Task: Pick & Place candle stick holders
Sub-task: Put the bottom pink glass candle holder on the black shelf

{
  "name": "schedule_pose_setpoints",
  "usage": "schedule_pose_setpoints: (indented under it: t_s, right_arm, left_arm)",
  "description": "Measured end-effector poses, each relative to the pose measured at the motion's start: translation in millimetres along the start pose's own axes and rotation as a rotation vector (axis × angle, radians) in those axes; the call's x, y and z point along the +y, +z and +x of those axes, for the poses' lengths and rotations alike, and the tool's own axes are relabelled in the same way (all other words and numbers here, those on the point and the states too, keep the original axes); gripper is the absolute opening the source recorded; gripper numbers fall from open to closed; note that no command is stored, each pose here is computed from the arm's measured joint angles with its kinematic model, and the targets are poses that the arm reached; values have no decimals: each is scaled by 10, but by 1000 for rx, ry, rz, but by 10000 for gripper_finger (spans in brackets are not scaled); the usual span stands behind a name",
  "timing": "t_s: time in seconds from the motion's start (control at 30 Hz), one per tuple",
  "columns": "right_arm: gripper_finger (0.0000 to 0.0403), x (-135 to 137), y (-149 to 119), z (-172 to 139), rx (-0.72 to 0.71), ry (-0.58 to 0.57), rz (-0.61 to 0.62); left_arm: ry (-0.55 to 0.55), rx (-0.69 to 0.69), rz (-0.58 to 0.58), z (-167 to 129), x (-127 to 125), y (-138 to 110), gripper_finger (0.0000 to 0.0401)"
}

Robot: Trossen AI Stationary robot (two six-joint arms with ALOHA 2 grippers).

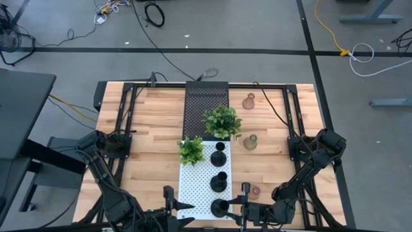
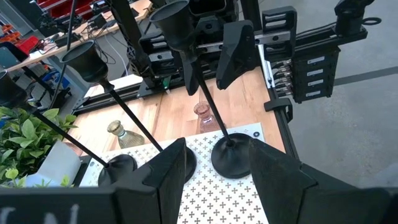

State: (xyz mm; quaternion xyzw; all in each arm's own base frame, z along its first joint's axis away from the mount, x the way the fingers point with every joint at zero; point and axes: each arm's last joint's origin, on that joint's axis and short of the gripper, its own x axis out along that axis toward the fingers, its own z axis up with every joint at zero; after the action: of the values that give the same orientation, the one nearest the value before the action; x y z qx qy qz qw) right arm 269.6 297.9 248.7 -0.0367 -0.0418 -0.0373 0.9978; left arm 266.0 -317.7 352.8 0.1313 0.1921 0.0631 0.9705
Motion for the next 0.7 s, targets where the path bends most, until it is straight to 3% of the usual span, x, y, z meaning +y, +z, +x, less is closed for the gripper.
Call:
schedule_pose_setpoints:
  t_s: [0.3,0.7]
  right_arm:
    - [152,4,9,-7,-6,0,-23]
    - [169,66,54,-161,5,-99,-60]
  left_arm:
    - [0,0,0,0,0,0,179]
    - [-14,5,-1,0,-4,-1,179]
